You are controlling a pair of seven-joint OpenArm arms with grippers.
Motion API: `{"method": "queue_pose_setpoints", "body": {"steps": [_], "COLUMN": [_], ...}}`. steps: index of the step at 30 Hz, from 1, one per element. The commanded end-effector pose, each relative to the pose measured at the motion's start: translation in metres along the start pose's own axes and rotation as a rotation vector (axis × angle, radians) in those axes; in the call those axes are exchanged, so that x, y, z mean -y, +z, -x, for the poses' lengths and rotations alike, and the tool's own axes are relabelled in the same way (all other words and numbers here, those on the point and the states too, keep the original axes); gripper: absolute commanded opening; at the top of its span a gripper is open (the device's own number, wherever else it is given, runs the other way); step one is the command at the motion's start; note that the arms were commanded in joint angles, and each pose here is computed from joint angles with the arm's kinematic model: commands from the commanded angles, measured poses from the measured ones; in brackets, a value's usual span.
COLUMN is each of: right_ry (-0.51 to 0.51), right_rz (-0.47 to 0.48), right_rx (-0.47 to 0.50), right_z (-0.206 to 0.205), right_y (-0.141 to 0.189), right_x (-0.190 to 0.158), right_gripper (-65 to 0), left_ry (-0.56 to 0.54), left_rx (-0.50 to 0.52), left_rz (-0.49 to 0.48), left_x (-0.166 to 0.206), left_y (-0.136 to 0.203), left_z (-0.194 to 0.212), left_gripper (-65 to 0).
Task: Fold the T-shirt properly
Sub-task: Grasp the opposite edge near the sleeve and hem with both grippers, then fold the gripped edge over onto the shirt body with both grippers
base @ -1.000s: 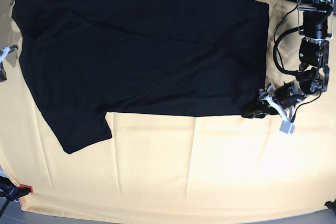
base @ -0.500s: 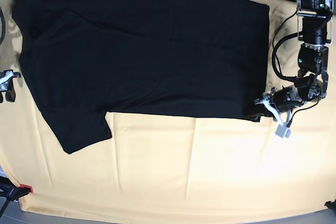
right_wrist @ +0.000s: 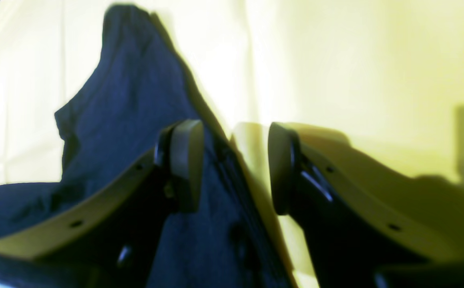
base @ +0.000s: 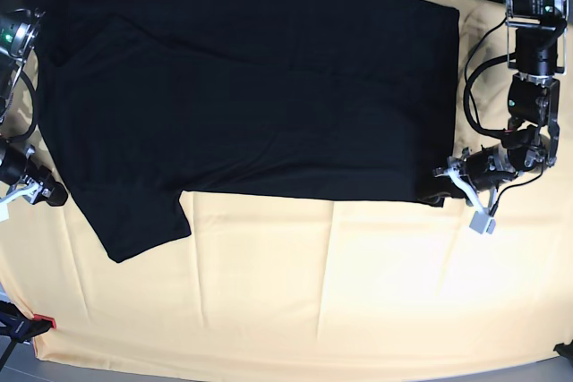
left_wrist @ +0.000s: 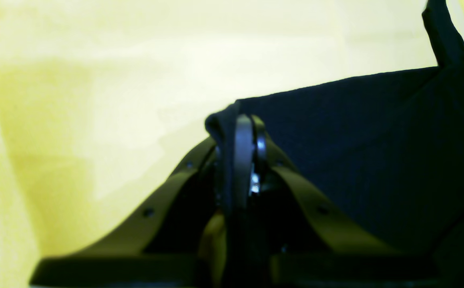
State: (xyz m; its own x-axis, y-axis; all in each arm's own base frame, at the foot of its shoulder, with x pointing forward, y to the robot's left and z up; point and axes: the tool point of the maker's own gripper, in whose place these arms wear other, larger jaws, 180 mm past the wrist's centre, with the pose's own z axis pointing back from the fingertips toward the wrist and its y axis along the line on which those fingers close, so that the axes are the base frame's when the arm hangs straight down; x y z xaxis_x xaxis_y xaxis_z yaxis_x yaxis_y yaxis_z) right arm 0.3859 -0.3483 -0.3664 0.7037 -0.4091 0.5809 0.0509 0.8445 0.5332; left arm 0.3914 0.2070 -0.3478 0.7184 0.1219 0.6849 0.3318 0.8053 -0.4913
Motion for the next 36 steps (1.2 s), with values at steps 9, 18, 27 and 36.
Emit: {"method": "queue_pose_setpoints", "body": {"steps": [9,18,27,36], "right_ry": [0.037,0.045,0.184,0.367], "right_rz": [-0.073,-0.072,-0.067,-0.076], "right_rx": [0.005,0.062,0.137,0.041], "right_z": [0.001,-0.012,-0.046,-0.036], "right_y": [-0.017,-0.016,-0.007,-0.011], "right_x": [-0.026,-0.027,-0.047,-0.076], "right_gripper": [-36.3,-65.0,-65.0,-65.0], "left_ry": [-0.025,-0.064,-0.203,-0.253], "left_rx": [0.061,0.104,0.211,0.127], "left_rz": [0.009,0.044,-0.013,0.170], "left_x": [0.003,0.010,0.008,0.043], "left_y": [0.007,0.008,0.010,0.012], "left_z": [-0.026,-0.034,-0.079,-0.073], "left_gripper": [-65.0,-65.0,-65.0,-65.0]}}
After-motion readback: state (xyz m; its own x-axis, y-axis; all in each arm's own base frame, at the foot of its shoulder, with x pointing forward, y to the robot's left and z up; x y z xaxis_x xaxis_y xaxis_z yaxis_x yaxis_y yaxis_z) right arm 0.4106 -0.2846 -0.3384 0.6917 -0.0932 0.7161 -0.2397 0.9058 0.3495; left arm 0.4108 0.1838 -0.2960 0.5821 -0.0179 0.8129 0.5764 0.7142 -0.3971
